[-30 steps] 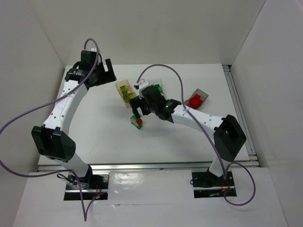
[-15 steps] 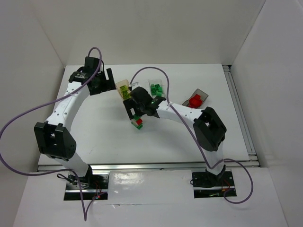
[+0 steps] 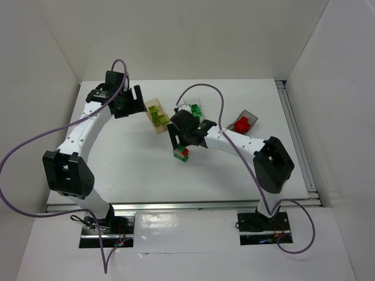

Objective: Sort the legos into containers by color

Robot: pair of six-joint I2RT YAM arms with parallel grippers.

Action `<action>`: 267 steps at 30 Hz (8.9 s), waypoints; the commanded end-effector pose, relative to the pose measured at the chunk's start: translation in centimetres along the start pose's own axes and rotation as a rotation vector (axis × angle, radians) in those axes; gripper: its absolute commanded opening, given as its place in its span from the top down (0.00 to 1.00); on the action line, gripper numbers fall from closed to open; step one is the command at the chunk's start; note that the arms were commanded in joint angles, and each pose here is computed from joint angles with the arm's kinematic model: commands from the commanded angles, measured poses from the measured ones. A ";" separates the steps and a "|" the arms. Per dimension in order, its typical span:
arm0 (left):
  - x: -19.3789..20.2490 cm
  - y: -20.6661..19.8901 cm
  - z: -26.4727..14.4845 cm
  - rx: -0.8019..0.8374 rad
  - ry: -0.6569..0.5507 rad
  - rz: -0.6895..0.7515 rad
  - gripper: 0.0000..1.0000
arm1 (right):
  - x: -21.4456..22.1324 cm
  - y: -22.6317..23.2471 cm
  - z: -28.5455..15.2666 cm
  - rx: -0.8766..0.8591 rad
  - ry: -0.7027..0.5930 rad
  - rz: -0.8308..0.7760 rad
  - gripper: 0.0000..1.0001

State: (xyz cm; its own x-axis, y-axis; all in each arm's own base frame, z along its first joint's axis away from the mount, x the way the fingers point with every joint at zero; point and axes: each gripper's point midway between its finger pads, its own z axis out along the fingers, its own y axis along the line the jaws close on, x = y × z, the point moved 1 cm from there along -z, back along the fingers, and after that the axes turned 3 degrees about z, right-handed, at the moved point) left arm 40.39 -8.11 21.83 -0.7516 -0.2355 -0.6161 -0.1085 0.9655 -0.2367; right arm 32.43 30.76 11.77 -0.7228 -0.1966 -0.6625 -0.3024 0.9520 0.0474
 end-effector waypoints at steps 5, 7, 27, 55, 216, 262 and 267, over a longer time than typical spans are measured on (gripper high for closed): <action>-0.3 -1.3 -0.1 0.050 -0.015 -0.007 0.11 | 0.0 0.7 -2.2 0.017 -0.008 0.275 0.14; -0.3 -1.2 -0.1 0.041 -0.019 -0.007 0.11 | 0.6 1.1 -2.1 0.018 0.003 0.321 0.19; 0.7 -0.7 1.0 0.031 0.008 0.002 0.11 | 1.2 2.4 0.1 0.181 -0.048 0.322 0.38; 2.7 -0.9 1.7 0.075 0.067 0.038 0.12 | -5.8 1.8 -3.5 0.012 -0.144 0.242 0.84; 3.1 -16.2 -7.3 1.356 0.119 0.184 1.00 | -6.0 4.2 -10.6 -1.164 -0.073 0.114 0.78; 8.7 -37.8 12.8 1.113 0.272 0.068 1.00 | -2.4 -27.3 -23.1 0.503 -0.543 0.767 0.81; 9.5 -38.3 12.8 1.132 0.298 0.072 0.53 | -2.0 -27.5 -23.2 0.517 -0.541 0.767 0.81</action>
State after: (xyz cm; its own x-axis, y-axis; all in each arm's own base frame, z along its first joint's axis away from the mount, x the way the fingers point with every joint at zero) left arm 45.27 -48.19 13.73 -0.8836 0.0168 -0.4679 0.4456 0.3369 -0.8294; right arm 28.18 0.50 28.03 -0.2477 0.4955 -0.8325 0.4758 0.8108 0.3410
